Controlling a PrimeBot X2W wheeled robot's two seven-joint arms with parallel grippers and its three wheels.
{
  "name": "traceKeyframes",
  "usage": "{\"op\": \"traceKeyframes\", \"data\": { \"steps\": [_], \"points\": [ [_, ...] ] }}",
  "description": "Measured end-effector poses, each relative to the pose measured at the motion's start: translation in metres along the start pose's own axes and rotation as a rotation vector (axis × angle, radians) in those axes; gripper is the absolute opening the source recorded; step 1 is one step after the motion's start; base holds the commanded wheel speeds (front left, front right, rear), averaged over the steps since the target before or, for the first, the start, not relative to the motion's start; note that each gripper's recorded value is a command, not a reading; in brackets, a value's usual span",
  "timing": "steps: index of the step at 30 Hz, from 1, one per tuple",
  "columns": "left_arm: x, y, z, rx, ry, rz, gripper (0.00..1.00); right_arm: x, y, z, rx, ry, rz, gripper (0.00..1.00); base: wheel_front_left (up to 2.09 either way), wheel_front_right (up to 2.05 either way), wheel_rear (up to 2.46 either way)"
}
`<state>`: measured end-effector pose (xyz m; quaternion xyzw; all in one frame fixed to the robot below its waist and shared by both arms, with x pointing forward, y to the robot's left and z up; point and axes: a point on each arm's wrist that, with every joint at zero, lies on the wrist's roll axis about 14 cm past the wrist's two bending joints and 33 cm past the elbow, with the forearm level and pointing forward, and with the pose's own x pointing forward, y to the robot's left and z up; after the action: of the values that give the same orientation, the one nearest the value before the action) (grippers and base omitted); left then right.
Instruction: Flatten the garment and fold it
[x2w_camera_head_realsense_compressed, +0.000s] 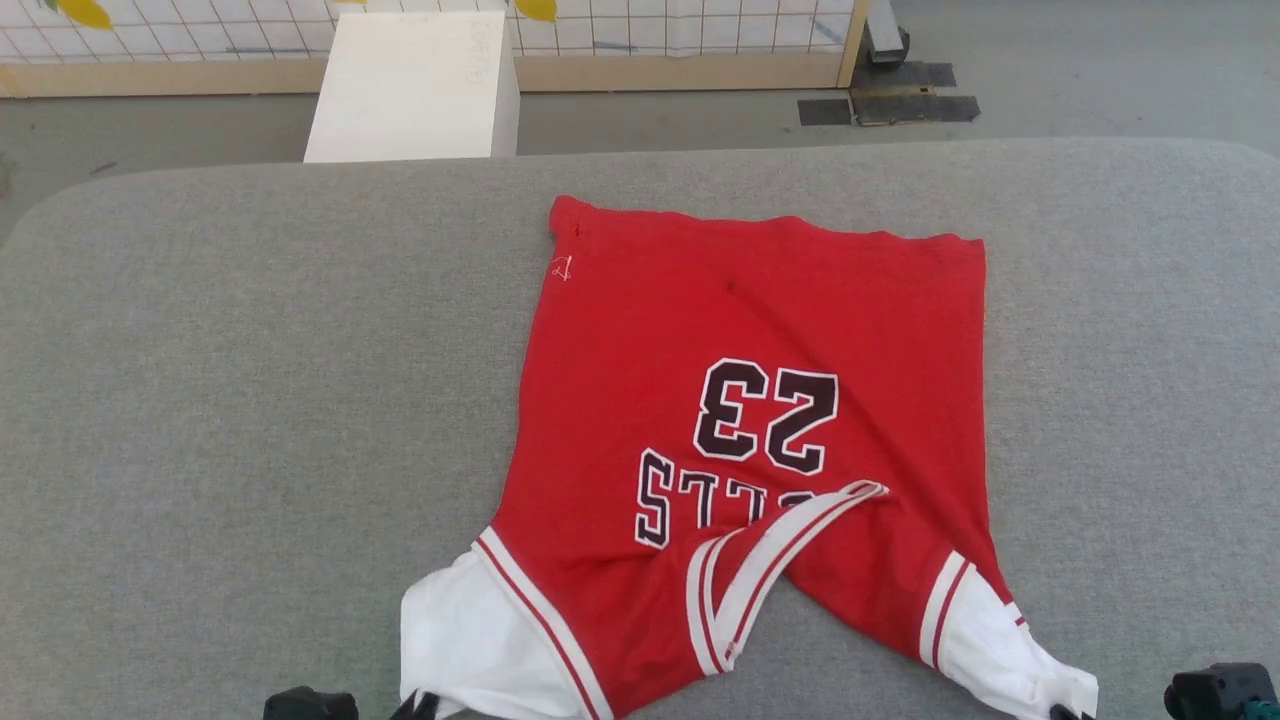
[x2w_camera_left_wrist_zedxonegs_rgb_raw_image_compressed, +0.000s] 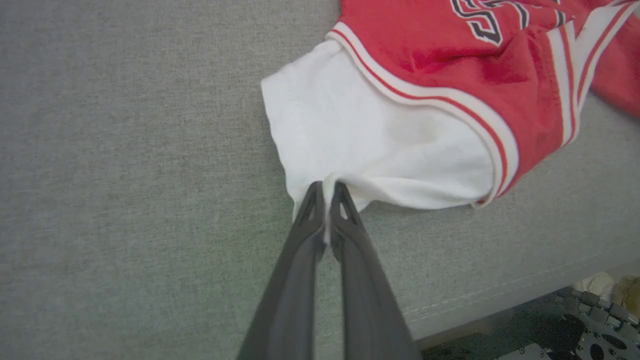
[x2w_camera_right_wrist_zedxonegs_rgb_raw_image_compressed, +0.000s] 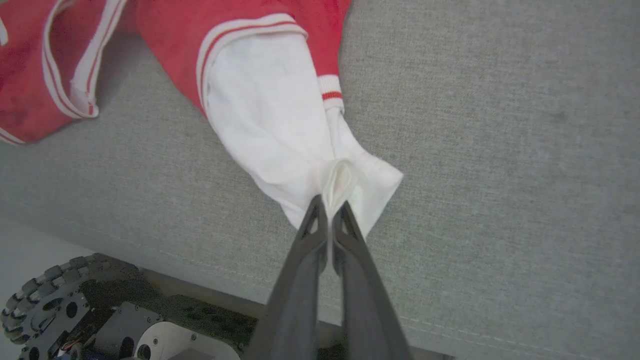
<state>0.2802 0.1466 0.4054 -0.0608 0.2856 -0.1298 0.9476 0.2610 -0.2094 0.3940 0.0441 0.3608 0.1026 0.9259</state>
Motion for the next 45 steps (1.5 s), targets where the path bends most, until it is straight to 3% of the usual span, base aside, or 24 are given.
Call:
{"op": "traceKeyframes", "data": {
  "steps": [1, 2, 3, 6, 11, 18, 23, 27, 34, 37, 38, 40, 41, 42, 43, 45],
  "points": [
    [-0.001, -0.001, 0.002, -0.001, -0.007, -0.003, 0.00, 0.000, 0.001, 0.001, 0.005, -0.006, 0.005, 0.25, 0.00, 0.00, 0.00],
    [-0.001, -0.002, 0.004, -0.002, -0.013, -0.006, 0.00, 0.001, 0.002, 0.002, 0.012, -0.014, 0.007, 0.76, 0.00, 0.00, 0.00],
    [-0.002, -0.003, 0.006, -0.003, -0.020, -0.008, 0.00, 0.002, 0.002, 0.004, 0.026, -0.026, 0.008, 1.00, 0.00, 0.00, 0.00],
    [-0.003, -0.007, 0.010, -0.009, -0.029, -0.017, 0.00, 0.006, 0.008, 0.016, 0.063, -0.051, 0.042, 1.00, 0.00, 0.00, 0.00],
    [-0.002, -0.011, 0.020, -0.020, -0.053, -0.030, 0.00, 0.005, 0.000, 0.085, 0.138, -0.201, 0.079, 1.00, 0.00, 0.00, 0.00],
    [0.013, -0.019, 0.048, -0.014, -0.109, -0.049, 0.00, 0.008, -0.043, 0.229, -0.074, -0.433, -0.038, 1.00, 0.00, 0.00, 0.00],
    [0.029, -0.030, 0.058, 0.004, -0.109, -0.096, 0.00, 0.046, -0.052, 0.281, -0.132, -0.404, -0.094, 1.00, 0.00, 0.00, 0.00],
    [0.045, -0.036, 0.059, -0.003, -0.092, -0.122, 0.00, 0.092, -0.057, 0.291, -0.119, -0.317, -0.119, 1.00, 0.00, 0.00, 0.00],
    [0.070, -0.034, 0.053, -0.017, -0.058, -0.122, 0.00, 0.172, -0.073, 0.272, -0.071, -0.145, -0.178, 1.00, 0.00, 0.00, 0.00],
    [0.078, -0.031, 0.048, -0.027, -0.039, -0.116, 0.00, 0.199, -0.078, 0.255, -0.063, -0.075, -0.193, 1.00, 0.00, 0.00, 0.00],
    [0.085, -0.028, 0.041, -0.037, -0.017, -0.103, 0.00, 0.224, -0.083, 0.227, -0.043, 0.035, -0.207, 1.00, 0.00, 0.00, 0.00],
    [0.089, -0.025, 0.038, -0.046, -0.006, -0.093, 0.00, 0.238, -0.082, 0.206, -0.027, 0.117, -0.201, 1.00, 0.00, 0.00, 0.00],
    [0.090, -0.023, 0.037, -0.048, -0.003, -0.086, 0.00, 0.244, -0.079, 0.199, -0.015, 0.141, -0.192, 0.97, 0.00, 0.00, 0.00],
    [0.090, -0.021, 0.036, -0.049, -0.004, -0.079, 0.00, 0.248, -0.079, 0.199, -0.011, 0.145, -0.191, 0.59, 0.00, 0.00, 0.00],
    [0.091, -0.019, 0.035, -0.050, -0.002, -0.073, 0.00, 0.250, -0.078, 0.199, -0.011, 0.149, -0.192, 0.03, 0.00, 0.00, 0.00],
    [0.091, -0.016, 0.034, -0.053, 0.001, -0.060, 0.00, 0.256, -0.075, 0.201, -0.013, 0.146, -0.187, 0.00, 0.00, 0.00, 0.00]
  ]
}}
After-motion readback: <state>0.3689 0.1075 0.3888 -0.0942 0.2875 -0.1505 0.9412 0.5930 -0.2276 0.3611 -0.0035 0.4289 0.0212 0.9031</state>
